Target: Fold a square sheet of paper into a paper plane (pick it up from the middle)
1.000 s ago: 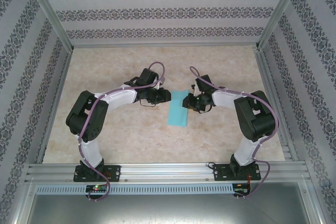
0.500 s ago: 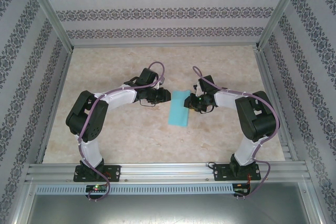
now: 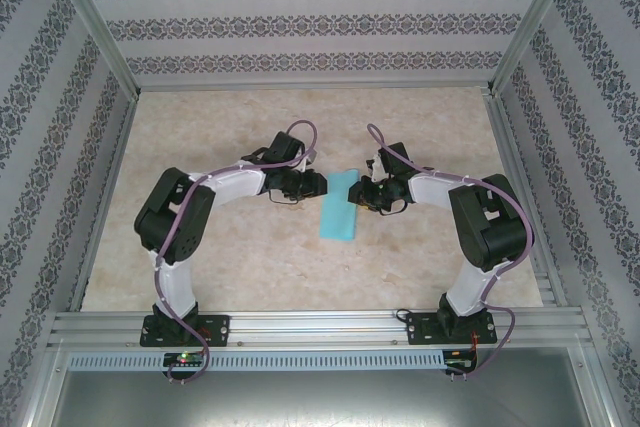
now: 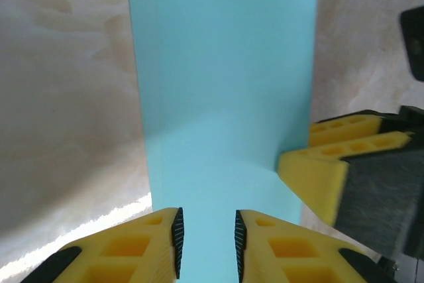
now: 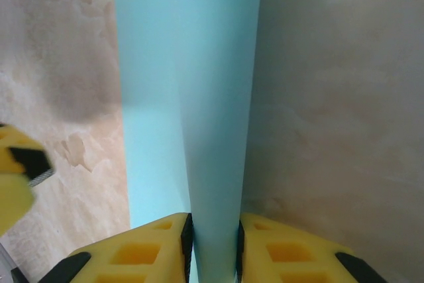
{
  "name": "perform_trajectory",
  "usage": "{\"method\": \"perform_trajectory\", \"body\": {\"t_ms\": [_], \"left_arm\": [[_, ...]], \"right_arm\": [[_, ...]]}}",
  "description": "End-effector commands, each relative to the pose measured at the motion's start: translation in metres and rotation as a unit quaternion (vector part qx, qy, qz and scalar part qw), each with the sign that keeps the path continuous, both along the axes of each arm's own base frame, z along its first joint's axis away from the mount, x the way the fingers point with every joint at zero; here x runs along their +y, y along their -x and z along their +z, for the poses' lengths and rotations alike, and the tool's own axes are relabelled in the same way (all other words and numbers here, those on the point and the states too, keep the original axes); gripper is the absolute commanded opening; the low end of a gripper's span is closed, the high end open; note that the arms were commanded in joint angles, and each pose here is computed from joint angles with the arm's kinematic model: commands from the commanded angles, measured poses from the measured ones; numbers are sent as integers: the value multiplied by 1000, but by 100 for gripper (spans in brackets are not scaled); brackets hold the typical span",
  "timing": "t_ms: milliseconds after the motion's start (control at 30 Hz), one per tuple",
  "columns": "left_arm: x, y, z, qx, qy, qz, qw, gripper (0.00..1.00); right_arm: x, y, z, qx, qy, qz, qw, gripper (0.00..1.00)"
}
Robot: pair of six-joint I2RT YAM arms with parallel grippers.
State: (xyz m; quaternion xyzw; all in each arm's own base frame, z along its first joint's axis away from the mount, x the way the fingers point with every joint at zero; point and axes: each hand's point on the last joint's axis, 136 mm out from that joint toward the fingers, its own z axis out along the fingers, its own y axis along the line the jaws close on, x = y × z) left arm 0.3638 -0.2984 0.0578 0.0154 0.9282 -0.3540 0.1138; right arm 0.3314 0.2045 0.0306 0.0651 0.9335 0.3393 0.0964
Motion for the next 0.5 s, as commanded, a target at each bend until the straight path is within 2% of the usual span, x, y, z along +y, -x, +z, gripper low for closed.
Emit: {"method": "perform_trajectory", "body": {"t_ms": [0, 467], "left_arm": [[-10, -6, -5, 1, 4, -8, 1000, 29], [-20, -6, -34, 20, -19, -23, 999, 28]], "right_arm": [[1, 0, 9, -12, -20, 3, 1000, 26], [-3, -3, 7, -14, 1, 14, 1000, 29]]}}
